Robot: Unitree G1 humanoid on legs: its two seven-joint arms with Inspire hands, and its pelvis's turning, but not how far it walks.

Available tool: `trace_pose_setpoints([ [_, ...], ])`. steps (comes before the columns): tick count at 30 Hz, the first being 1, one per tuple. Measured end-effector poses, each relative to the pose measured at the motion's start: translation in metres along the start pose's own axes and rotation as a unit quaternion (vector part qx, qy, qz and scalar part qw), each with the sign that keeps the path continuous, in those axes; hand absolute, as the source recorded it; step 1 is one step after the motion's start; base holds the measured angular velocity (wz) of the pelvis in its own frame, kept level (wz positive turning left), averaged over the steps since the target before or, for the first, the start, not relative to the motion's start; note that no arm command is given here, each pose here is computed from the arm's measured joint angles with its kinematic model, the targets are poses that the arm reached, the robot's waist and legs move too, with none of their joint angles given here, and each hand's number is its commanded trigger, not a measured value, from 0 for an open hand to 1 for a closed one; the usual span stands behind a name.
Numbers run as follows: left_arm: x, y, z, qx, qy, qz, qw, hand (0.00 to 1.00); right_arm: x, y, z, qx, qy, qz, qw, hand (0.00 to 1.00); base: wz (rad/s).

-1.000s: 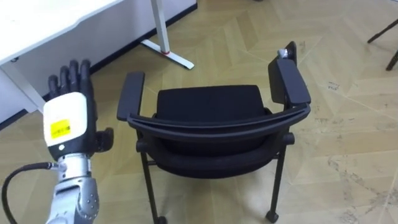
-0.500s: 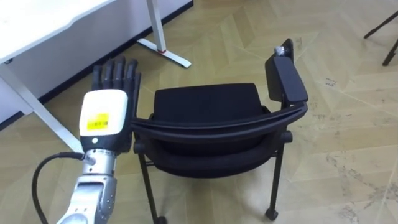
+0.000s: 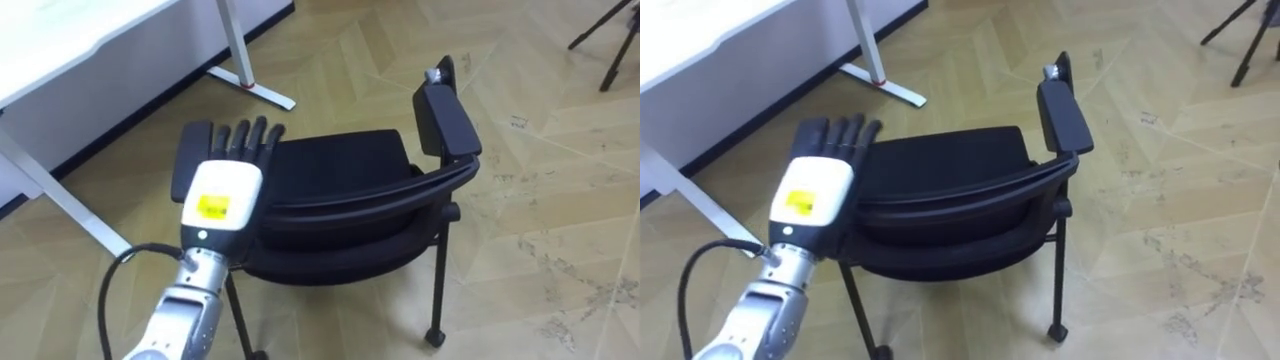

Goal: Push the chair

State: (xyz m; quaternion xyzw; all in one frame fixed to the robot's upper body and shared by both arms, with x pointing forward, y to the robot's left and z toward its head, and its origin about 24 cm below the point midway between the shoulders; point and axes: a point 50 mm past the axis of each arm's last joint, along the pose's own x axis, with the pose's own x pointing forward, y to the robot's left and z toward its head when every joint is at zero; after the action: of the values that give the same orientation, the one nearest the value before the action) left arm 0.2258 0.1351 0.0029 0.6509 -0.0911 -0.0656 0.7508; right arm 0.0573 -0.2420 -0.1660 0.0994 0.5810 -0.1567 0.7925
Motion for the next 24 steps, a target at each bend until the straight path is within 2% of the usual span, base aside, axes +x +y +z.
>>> trace_pose_setpoints([
  [12, -0.003, -0.008, 0.009, 0.002, -0.019, -0.046, 0.999, 0.00, 0.001, 0.002, 0.002, -0.003, -0.002, 0.003, 1.000, 0.00, 0.00],
  [13, -0.003, -0.008, 0.009, 0.002, -0.019, -0.048, 0.999, 0.80, 0.001, 0.002, 0.002, -0.003, -0.002, 0.003, 1.000, 0.00, 0.00],
  [14, -0.003, -0.009, 0.008, 0.002, -0.018, -0.053, 0.998, 0.97, 0.001, 0.002, 0.002, -0.004, -0.002, 0.003, 1.000, 0.00, -0.04],
  [15, -0.003, -0.010, 0.008, 0.002, -0.017, -0.058, 0.998, 1.00, 0.001, 0.002, 0.002, -0.006, -0.002, 0.003, 1.000, 0.00, -0.06],
  [24, -0.003, -0.017, 0.001, -0.014, 0.001, -0.080, 0.997, 1.00, 0.000, 0.002, 0.000, -0.002, 0.000, 0.000, 1.000, 0.00, -0.06],
])
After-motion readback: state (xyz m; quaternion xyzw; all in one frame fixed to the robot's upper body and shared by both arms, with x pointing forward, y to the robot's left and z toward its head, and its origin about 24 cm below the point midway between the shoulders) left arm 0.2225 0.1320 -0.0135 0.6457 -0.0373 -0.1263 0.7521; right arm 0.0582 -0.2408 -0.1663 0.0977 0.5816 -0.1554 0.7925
